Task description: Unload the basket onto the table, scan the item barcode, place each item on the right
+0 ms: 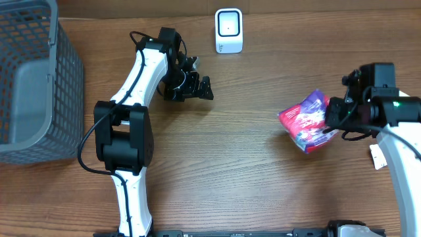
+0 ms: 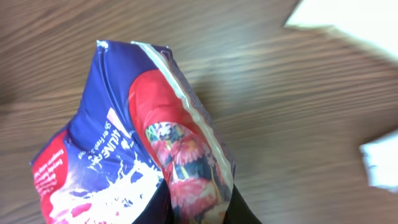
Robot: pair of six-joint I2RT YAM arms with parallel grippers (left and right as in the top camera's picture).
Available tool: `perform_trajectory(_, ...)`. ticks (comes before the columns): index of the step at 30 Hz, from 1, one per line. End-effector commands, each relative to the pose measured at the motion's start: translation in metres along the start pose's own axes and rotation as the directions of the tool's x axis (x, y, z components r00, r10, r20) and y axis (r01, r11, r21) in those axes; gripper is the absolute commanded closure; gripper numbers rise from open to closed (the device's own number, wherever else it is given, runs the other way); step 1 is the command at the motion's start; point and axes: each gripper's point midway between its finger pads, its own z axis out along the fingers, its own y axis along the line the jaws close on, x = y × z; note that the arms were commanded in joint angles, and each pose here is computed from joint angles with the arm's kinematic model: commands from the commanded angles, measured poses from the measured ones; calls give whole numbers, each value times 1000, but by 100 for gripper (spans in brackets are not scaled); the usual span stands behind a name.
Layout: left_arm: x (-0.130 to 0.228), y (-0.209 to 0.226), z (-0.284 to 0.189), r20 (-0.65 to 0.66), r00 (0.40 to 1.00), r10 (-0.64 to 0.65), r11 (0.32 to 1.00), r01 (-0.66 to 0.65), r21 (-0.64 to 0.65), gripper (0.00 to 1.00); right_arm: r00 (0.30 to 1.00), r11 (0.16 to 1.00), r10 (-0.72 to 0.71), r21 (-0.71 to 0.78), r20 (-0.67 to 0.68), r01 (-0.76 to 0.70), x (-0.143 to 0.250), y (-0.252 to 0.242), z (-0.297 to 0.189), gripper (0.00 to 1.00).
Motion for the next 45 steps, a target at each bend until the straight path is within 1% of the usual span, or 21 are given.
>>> perform_trajectory(1,-10,3,-1,29,999,23,1000,-23,-10,0,985,934,-82,358,151,23,-22,-22,-46,96)
perform_trajectory(4,-12,5,-2,39,999,23,1000,-23,-10,0,962,900,-215,418,170,127,-21,3,-54,96)
perform_trajectory(6,-14,6,-3,46,999,23,1000,-22,-10,0,938,858,-278,492,205,147,-22,15,-60,96)
perform_trajectory(8,-16,7,-3,55,998,24,1000,-23,-10,0,901,770,-375,615,220,171,-27,20,-67,96)
perform_trajectory(11,-20,7,-3,70,997,30,1000,-29,-10,0,841,613,-510,762,182,207,-35,29,-71,96)
perform_trajectory(14,-26,7,-4,92,995,40,999,-39,-11,0,764,473,-617,865,189,168,-50,52,-72,96)
perform_trajectory(17,-29,7,-4,105,993,46,999,-45,-11,0,673,315,-713,948,199,53,-67,77,-78,96)
perform_trajectory(18,-30,7,-4,107,993,47,999,-46,-12,0,651,265,-737,964,185,25,-71,85,-76,96)
perform_trajectory(19,-30,7,-4,108,993,48,999,-47,-12,0,644,231,-752,971,140,59,-71,92,-66,96)
perform_trajectory(22,-30,8,-4,109,993,52,999,-50,-22,0,626,207,-772,974,105,92,-68,109,-39,96)
perform_trajectory(25,-36,26,-7,129,990,56,992,-40,-117,0,591,170,-805,975,54,143,-58,126,-19,96)
perform_trajectory(27,-42,42,-15,152,987,47,984,-20,-176,0,558,166,-829,971,43,172,-48,141,-11,96)
perform_trajectory(29,-48,53,-24,182,983,32,983,2,-184,0,534,192,-845,954,40,231,-36,155,-1,96)
perform_trajectory(33,-65,82,-62,276,961,-25,980,78,-183,0,511,263,-858,893,44,364,-10,176,20,89)
perform_trajectory(34,-67,90,-72,294,955,-38,978,95,-183,0,511,276,-859,879,43,389,-5,178,24,86)
perform_trajectory(35,-69,99,-85,316,947,-56,977,117,-178,0,510,290,-859,860,40,419,0,182,29,76)
perform_trajectory(36,-71,104,-95,333,940,-71,978,130,-160,0,510,297,-860,847,37,441,4,183,32,71)
perform_trajectory(38,-73,108,-116,365,926,-101,985,145,-94,0,513,310,-858,830,33,464,8,185,37,51)
perform_trajectory(40,-75,109,-133,394,911,-123,989,146,-29,0,513,308,-858,826,27,472,9,184,37,39)
perform_trajectory(43,-78,112,-155,433,890,-146,989,143,39,0,499,295,-866,824,18,483,13,187,37,34)
perform_trajectory(45,-79,112,-164,449,881,-152,988,136,69,0,483,288,-876,821,18,492,18,192,36,29)
